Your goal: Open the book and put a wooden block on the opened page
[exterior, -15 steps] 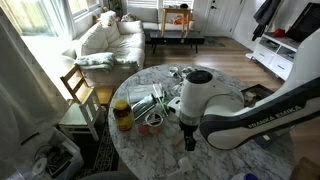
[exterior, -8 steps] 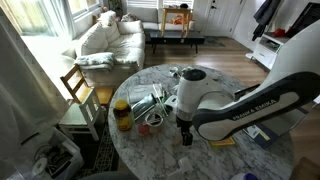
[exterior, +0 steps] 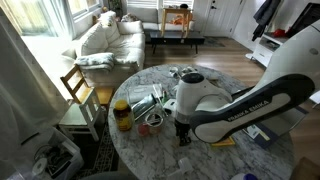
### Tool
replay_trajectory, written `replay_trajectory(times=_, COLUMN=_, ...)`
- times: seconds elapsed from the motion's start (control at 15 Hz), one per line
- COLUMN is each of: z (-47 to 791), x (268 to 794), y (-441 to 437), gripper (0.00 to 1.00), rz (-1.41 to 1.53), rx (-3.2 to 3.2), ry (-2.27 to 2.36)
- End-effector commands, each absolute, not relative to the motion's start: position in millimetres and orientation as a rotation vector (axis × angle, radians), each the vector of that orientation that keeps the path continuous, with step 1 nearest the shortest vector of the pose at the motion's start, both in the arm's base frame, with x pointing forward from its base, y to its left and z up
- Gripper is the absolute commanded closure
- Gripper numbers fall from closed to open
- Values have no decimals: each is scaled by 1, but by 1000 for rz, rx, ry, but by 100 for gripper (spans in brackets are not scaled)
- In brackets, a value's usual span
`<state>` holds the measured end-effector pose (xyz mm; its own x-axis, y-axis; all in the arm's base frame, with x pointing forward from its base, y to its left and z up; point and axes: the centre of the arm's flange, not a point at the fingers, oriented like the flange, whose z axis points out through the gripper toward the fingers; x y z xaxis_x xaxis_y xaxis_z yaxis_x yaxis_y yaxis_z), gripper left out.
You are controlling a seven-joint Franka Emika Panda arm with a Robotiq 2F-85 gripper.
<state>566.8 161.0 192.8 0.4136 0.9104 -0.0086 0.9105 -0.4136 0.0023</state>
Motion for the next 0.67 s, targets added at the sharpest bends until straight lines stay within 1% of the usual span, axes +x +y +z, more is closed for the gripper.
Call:
replay_trajectory(times=0.0, z=189, x=566, y=154, gripper=78, rz=11, rx=2648, ry=1715)
replay_trajectory(times=0.13, z=190, x=565, y=149, gripper=94, rz=8, rx=2648, ry=1700)
replay_trajectory(times=0.27, z=190, x=563, y=148, gripper=95, rz=7, rx=2648, ry=1694)
replay_trajectory(times=0.33, z=190, x=563, y=147, gripper=99, rz=8, rx=2649, ry=1697)
replay_trajectory(times=0.4, z=192, x=563, y=147, gripper=96, rz=9, rx=2646, ry=1696)
replay_trajectory(times=0.47, z=195, x=563, y=148, gripper=100, rz=17, rx=2642, ry=1700)
replay_trajectory(times=0.53, z=197, x=563, y=147, gripper=100, rz=14, rx=2639, ry=1701)
replay_trajectory(times=0.6, z=196, x=562, y=148, gripper=67, rz=18, rx=2643, ry=1701)
